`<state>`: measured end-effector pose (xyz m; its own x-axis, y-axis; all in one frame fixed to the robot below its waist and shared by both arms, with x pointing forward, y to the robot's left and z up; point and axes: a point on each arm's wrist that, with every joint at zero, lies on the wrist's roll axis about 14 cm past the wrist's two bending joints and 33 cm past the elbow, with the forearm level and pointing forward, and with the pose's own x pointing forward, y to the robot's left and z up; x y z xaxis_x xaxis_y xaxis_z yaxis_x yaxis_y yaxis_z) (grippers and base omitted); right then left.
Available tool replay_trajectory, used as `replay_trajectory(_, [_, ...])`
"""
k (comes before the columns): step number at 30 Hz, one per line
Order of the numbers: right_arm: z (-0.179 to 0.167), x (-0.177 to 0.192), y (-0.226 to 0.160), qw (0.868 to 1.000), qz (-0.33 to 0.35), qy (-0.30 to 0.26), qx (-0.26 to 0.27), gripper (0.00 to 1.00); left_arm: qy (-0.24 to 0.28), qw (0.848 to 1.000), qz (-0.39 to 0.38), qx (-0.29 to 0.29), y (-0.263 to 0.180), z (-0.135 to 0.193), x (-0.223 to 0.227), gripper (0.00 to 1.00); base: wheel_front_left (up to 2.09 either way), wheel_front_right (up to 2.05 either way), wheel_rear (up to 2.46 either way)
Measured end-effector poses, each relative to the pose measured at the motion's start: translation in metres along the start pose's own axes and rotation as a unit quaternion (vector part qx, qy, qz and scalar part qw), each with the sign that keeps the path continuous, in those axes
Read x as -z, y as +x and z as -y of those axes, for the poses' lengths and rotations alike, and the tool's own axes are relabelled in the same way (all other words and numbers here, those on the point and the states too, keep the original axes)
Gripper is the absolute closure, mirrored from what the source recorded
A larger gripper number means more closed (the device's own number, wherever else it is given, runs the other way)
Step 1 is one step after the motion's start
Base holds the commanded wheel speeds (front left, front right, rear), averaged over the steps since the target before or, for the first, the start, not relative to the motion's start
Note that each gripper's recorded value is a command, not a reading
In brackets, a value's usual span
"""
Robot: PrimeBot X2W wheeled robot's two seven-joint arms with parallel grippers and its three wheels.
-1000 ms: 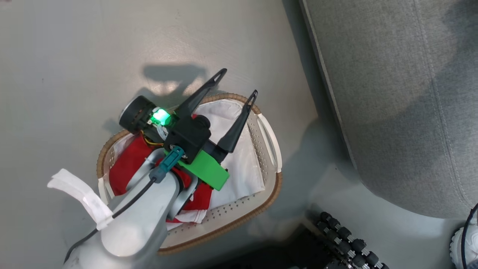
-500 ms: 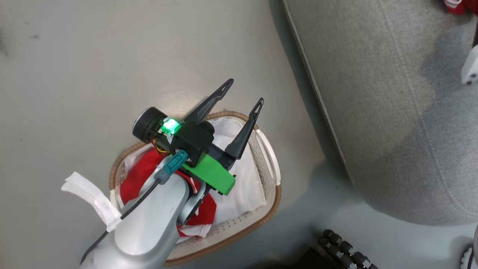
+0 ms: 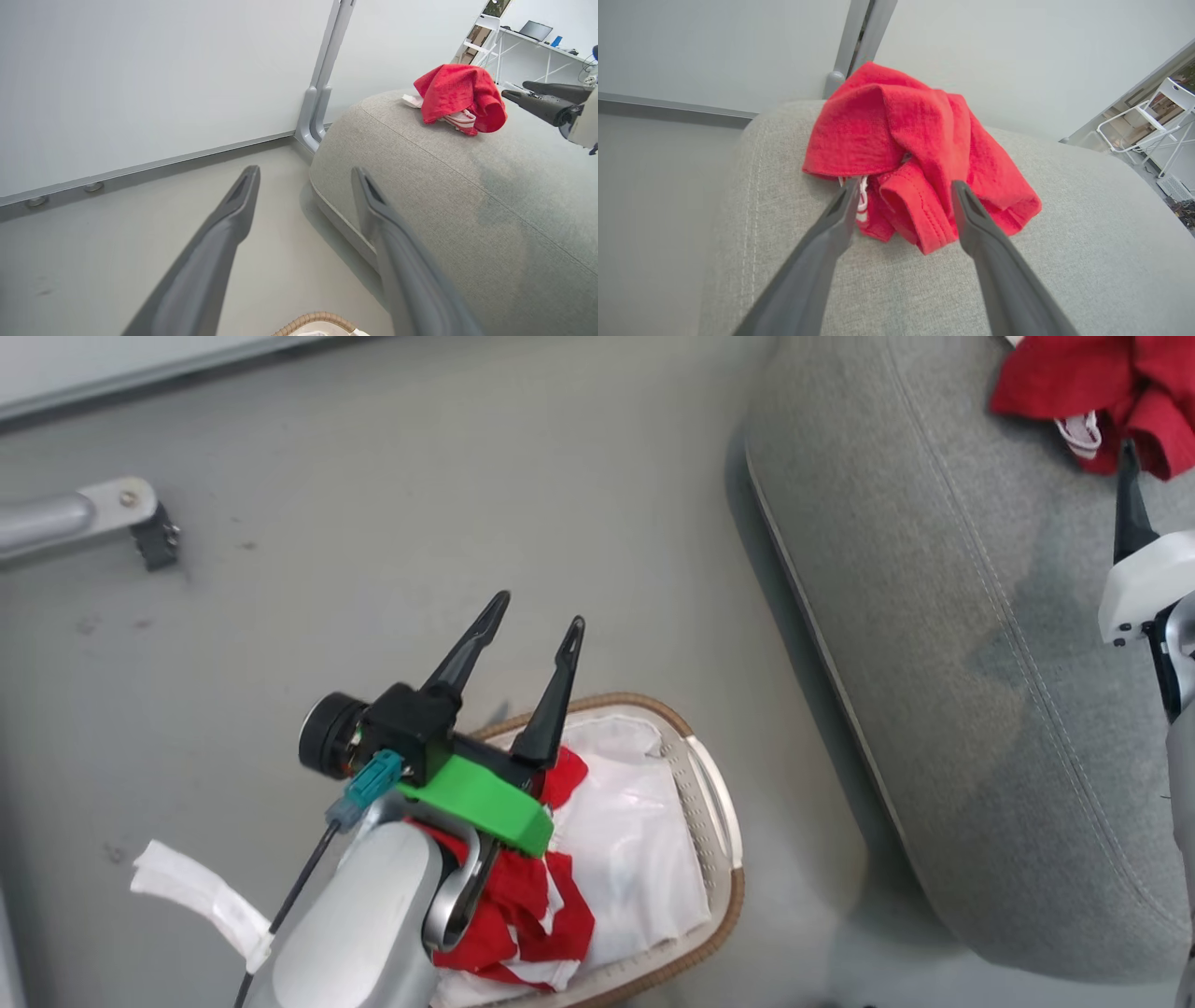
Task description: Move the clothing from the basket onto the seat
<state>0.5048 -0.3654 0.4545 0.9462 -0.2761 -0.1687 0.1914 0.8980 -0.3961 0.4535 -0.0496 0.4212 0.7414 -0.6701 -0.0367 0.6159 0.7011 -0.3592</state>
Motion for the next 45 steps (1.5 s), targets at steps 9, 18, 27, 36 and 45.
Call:
replay_trajectory(9, [-0.044,-0.066,-0.022,0.993,0.096,0.052,-0.040,0.00,0.013,0.992,0.042,-0.115,-0.059,-0.035,-0.039,0.00,0.00,0.00,0.00])
replay_trajectory(18, [-0.119,-0.110,-0.069,0.974,0.150,0.120,-0.123,0.00,0.031,0.965,0.094,-0.242,-0.137,-0.073,-0.075,0.00,0.00,0.00,0.00])
replay_trajectory(27, [-0.159,-0.122,-0.116,0.950,0.164,0.192,-0.185,0.00,0.027,0.940,0.116,-0.320,-0.206,-0.083,-0.078,0.00,0.00,0.00,0.00])
replay_trajectory(36, [-0.163,-0.111,-0.145,0.939,0.155,0.236,-0.197,0.00,0.018,0.936,0.124,-0.329,-0.228,-0.071,-0.073,0.00,0.00,0.00,0.00])
replay_trajectory(45, [-0.166,-0.098,-0.158,0.940,0.146,0.231,-0.203,0.00,0.020,0.940,0.123,-0.317,-0.222,-0.064,-0.073,0.00,0.00,0.00,0.00])
